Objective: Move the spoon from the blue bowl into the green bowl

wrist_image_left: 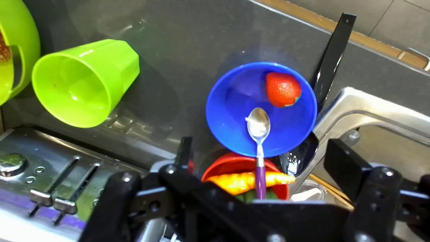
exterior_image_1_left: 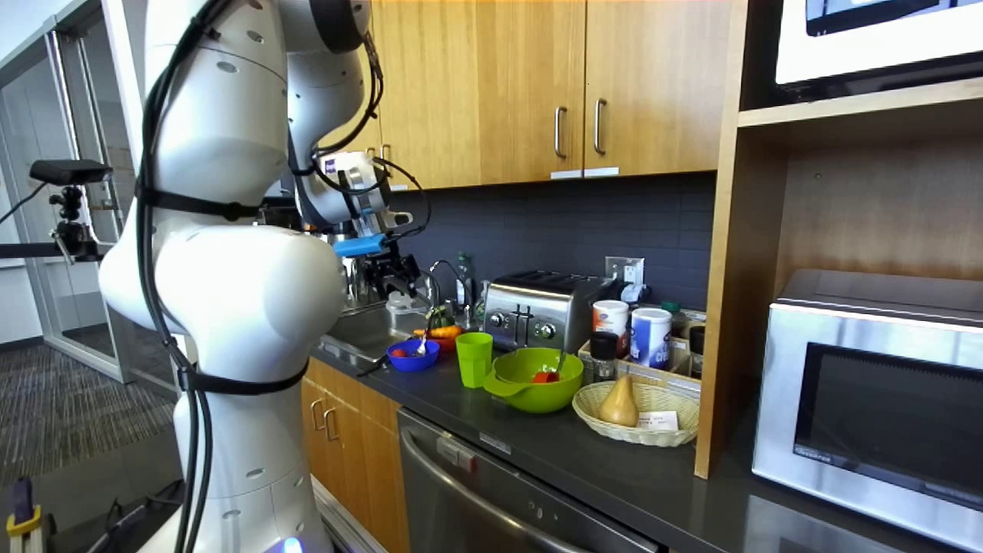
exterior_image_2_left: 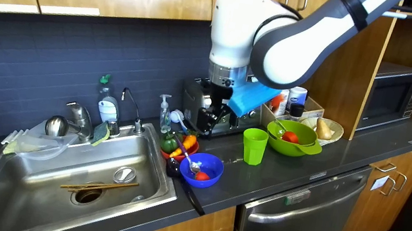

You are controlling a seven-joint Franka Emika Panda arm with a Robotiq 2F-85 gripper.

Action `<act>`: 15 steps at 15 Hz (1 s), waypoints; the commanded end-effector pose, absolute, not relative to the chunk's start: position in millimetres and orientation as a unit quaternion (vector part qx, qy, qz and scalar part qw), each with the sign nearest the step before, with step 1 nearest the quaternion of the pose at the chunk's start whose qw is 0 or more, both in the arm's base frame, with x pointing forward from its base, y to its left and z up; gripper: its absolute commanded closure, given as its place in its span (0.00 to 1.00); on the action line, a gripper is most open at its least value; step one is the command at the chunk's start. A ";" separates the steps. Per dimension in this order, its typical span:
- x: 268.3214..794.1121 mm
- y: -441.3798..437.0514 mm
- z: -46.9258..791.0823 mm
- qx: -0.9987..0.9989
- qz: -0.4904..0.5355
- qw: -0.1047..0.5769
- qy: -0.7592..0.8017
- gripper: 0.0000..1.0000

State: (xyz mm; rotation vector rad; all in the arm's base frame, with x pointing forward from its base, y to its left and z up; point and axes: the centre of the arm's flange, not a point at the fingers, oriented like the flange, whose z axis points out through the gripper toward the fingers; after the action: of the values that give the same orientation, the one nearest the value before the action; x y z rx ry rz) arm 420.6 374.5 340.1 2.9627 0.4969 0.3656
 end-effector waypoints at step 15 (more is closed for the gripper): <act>519.1 459.0 303.0 0.976 0.114 0.134 0.130 0.00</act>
State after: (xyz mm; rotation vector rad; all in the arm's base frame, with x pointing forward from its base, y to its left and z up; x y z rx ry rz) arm 503.0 438.5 310.7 2.8508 0.4089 0.3463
